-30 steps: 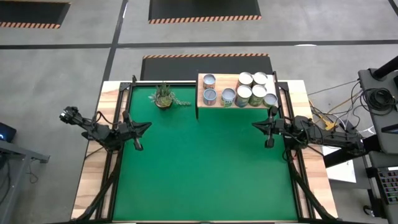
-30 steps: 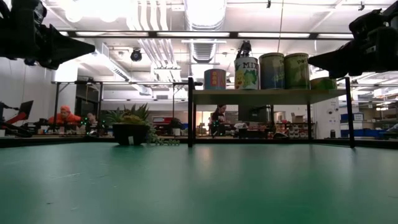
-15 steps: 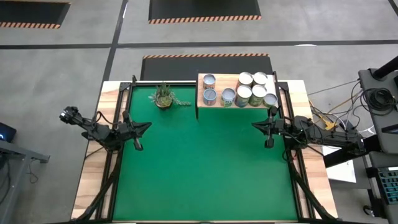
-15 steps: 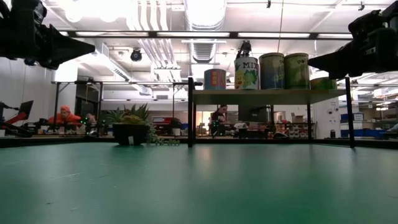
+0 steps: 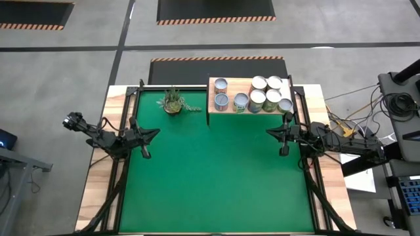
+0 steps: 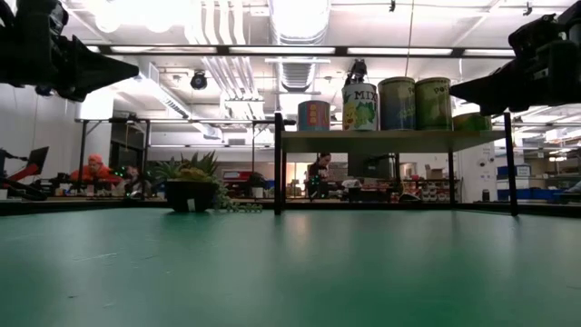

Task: Pick and place cans onto a shelf
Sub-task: Return to Home Position

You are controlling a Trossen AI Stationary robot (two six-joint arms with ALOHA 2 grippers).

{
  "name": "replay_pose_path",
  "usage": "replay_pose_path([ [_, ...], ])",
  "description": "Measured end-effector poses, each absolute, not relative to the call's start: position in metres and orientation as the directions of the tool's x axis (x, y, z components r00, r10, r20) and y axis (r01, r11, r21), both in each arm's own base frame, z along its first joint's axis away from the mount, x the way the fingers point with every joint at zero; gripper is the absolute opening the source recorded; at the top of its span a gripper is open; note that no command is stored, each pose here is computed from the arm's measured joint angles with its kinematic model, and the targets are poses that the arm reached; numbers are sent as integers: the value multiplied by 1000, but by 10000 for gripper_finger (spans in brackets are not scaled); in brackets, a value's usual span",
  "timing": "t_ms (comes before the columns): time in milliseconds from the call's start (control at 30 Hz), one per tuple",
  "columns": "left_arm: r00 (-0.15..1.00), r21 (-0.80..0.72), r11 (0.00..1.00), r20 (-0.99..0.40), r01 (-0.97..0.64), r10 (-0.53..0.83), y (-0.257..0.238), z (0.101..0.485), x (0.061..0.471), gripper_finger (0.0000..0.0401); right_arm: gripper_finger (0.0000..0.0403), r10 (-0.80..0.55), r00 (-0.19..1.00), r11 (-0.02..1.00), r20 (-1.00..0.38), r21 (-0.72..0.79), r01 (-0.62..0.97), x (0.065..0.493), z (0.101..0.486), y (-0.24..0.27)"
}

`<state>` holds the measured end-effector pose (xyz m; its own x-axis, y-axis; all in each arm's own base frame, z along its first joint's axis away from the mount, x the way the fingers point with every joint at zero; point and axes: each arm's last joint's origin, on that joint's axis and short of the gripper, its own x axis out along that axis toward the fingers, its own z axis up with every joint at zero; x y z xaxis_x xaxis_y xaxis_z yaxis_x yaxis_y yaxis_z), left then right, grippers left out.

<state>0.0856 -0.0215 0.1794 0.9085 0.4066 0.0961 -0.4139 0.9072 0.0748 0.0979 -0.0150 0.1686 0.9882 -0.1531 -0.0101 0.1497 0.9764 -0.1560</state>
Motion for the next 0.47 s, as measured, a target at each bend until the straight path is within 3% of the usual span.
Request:
replay_pose_path([
  [467,908,65,908,104,-414,407,-21,184,85,0,9,-152,988,976,-6,-156,150,98,169,-15],
])
